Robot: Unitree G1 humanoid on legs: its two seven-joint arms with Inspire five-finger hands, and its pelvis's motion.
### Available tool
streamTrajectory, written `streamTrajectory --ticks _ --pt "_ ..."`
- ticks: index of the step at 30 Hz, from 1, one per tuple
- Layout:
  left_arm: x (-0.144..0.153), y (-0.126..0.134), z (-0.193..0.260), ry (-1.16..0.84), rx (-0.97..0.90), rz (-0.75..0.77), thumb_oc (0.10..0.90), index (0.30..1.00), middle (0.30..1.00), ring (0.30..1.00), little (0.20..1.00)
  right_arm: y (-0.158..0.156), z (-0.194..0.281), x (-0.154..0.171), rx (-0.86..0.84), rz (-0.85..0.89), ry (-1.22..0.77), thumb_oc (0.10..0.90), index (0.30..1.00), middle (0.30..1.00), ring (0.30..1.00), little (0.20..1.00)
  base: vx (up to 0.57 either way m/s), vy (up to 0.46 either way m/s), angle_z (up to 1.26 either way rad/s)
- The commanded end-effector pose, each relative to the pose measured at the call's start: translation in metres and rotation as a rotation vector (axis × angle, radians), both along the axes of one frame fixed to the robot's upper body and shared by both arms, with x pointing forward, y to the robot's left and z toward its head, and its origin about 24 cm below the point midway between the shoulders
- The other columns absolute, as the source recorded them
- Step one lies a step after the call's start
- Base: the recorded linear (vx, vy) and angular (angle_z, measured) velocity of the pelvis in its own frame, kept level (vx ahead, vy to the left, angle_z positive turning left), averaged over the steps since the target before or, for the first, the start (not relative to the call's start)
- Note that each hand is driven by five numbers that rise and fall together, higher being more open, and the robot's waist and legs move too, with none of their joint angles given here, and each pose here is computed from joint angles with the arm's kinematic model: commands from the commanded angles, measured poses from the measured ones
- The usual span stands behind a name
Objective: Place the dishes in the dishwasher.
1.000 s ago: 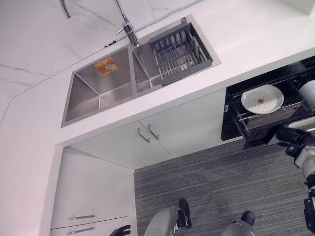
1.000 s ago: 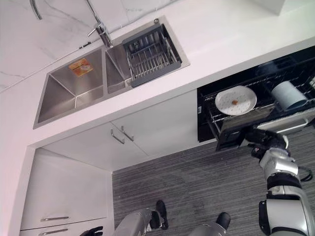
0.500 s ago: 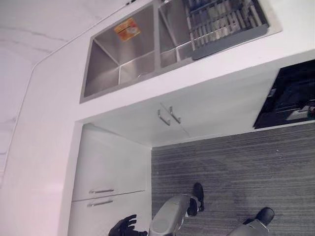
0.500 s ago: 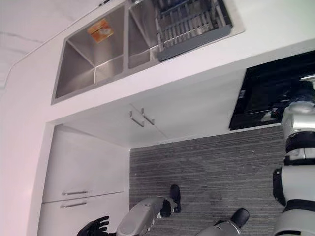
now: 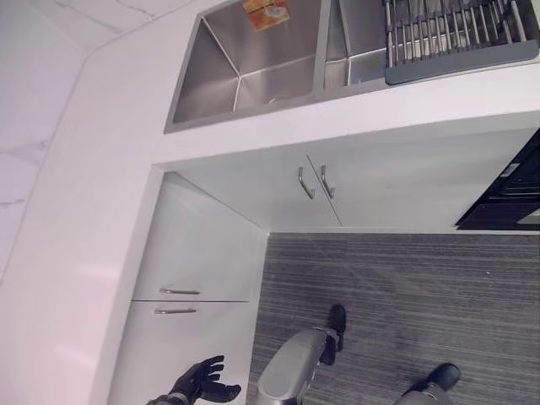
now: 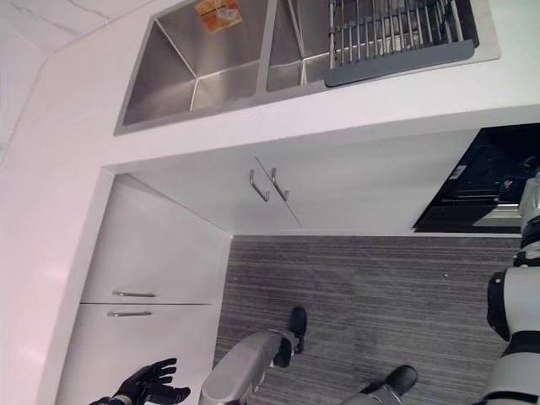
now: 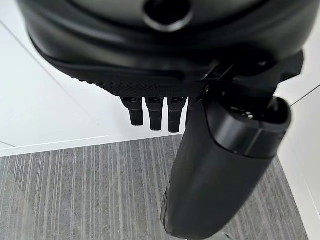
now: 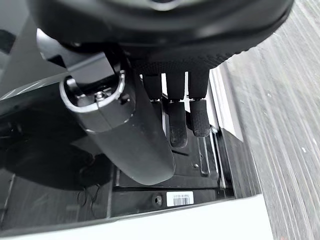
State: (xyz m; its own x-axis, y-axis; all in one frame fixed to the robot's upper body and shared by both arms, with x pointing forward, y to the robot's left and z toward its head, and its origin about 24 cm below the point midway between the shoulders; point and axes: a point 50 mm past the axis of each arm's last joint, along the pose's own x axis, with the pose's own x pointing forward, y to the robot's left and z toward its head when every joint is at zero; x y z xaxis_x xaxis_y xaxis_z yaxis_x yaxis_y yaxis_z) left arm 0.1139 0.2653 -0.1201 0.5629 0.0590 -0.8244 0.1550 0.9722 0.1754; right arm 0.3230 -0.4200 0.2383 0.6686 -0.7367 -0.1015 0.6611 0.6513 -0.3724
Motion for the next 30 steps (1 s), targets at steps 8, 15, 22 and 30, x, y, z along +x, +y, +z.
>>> streamTrajectory --ticks 8,15,22,30 --pt "0.004 0.064 0.038 -0.136 0.091 0.080 0.800 0.900 0.900 0.900 0.900 0.097 -0.044 0.018 0.051 0.688 -0.396 0.800 0.900 0.900 0.900 0.900 -0.16 -0.079 -0.16" --pt "0.020 0.046 0.039 -0.249 -0.037 0.126 0.800 0.900 0.900 0.900 0.900 0.140 -0.155 -0.015 0.319 0.744 -0.308 0.800 0.900 0.900 0.900 0.900 -0.11 0.031 -0.31" --pt "0.018 0.035 0.028 -0.266 -0.123 0.175 0.800 0.900 0.900 0.900 0.900 0.151 -0.226 -0.050 0.449 0.742 -0.093 0.800 0.900 0.900 0.900 0.900 0.01 0.161 -0.33" --pt "0.031 0.031 0.026 -0.236 -0.126 0.159 0.800 0.900 0.900 0.900 0.900 0.169 -0.307 -0.111 0.623 0.694 0.190 0.800 0.900 0.900 0.900 0.900 0.08 0.207 -0.05"
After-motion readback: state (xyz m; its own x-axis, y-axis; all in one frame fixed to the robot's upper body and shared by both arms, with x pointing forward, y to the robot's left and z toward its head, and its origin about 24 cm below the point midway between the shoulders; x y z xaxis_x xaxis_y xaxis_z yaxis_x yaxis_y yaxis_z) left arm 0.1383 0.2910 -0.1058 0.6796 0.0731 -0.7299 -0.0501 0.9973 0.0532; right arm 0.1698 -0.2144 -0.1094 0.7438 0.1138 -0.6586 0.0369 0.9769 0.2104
